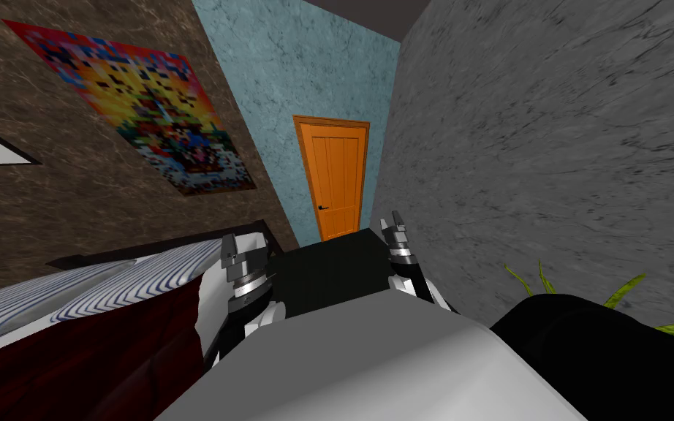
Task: Pull the door open
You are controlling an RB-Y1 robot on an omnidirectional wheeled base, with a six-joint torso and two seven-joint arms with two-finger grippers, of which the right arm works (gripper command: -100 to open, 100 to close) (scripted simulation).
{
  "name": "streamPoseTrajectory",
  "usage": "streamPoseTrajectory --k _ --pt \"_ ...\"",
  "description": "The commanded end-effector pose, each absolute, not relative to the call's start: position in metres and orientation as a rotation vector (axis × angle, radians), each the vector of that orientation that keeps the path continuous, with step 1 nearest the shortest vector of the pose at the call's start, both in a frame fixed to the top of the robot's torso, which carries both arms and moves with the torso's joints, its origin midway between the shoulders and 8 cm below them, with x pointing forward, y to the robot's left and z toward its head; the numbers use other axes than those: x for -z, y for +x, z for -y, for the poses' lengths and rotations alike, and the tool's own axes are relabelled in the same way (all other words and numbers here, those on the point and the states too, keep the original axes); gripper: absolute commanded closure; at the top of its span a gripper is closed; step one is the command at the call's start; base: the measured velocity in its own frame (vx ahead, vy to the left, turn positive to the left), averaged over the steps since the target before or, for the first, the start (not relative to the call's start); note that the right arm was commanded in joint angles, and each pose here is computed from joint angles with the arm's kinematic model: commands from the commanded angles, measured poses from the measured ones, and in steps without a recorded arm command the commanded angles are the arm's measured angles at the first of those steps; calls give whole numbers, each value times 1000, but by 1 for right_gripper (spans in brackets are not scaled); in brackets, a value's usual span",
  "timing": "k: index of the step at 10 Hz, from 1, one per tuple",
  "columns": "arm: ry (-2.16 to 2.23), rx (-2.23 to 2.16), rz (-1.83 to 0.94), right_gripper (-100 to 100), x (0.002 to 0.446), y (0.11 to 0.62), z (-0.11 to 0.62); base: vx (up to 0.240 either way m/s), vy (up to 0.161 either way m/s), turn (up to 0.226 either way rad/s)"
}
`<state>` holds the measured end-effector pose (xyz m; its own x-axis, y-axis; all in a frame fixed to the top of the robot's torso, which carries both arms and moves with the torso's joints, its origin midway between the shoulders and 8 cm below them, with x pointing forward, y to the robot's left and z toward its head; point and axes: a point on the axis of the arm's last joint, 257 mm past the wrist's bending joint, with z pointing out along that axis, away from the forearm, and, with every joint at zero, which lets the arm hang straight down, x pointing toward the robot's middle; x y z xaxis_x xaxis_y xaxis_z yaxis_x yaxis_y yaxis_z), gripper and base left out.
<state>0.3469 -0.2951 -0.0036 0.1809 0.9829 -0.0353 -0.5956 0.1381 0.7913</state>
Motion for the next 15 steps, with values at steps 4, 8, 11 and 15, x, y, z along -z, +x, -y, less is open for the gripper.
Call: streamPoseTrajectory --k 4,8,11,15 --pt "753 -1278 -703 -100 29 361 294 126 38 33" --pt "773 -1284 -738 -100 51 372 294 116 38 27" --pt "790 -1287 -763 -100 68 379 294 91 28 28" --pt "821 -1290 -805 -100 98 392 296 121 39 40"
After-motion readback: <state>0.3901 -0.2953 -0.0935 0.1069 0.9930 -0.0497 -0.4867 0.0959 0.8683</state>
